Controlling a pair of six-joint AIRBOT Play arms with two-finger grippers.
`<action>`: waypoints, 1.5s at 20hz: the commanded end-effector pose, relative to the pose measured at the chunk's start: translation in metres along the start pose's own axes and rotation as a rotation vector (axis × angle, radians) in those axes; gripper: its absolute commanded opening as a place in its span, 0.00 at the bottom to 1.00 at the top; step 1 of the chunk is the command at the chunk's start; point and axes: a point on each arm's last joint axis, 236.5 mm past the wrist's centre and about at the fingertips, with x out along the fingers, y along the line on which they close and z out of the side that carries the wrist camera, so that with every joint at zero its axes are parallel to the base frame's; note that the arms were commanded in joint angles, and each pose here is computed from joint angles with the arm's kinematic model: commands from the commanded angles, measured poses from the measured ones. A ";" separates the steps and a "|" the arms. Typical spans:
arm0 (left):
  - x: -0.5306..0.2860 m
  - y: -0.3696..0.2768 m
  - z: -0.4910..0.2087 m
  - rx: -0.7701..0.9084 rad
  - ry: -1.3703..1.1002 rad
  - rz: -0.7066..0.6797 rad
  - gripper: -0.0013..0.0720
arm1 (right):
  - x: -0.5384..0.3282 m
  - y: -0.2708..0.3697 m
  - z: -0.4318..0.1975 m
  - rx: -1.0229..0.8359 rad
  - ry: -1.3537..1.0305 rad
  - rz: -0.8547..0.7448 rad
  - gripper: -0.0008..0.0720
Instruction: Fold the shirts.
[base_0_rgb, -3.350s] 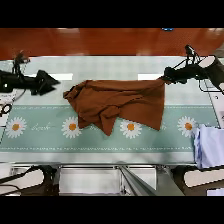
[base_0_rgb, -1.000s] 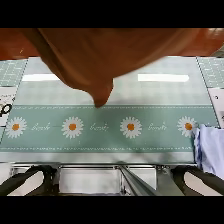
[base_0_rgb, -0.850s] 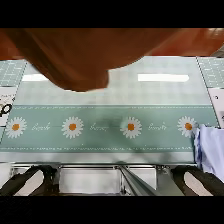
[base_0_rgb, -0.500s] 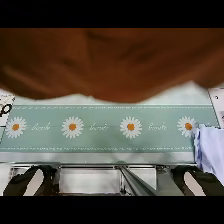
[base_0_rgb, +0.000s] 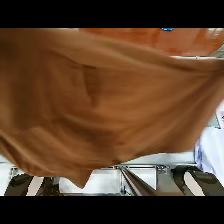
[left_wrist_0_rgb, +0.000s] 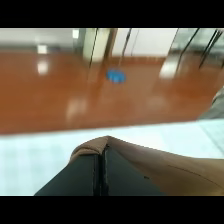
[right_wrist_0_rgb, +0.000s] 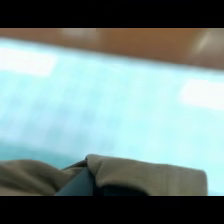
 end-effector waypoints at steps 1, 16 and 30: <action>0.077 0.065 -0.089 -0.210 0.201 0.010 0.04 | 0.094 -0.010 -0.059 0.096 0.183 0.115 0.05; 0.365 0.218 -0.228 -0.448 0.339 0.124 0.05 | 0.426 -0.092 -0.028 0.644 0.155 0.379 0.11; 0.112 0.234 -0.379 -0.872 0.842 0.284 0.71 | 0.260 -0.182 -0.207 0.797 0.470 0.055 0.57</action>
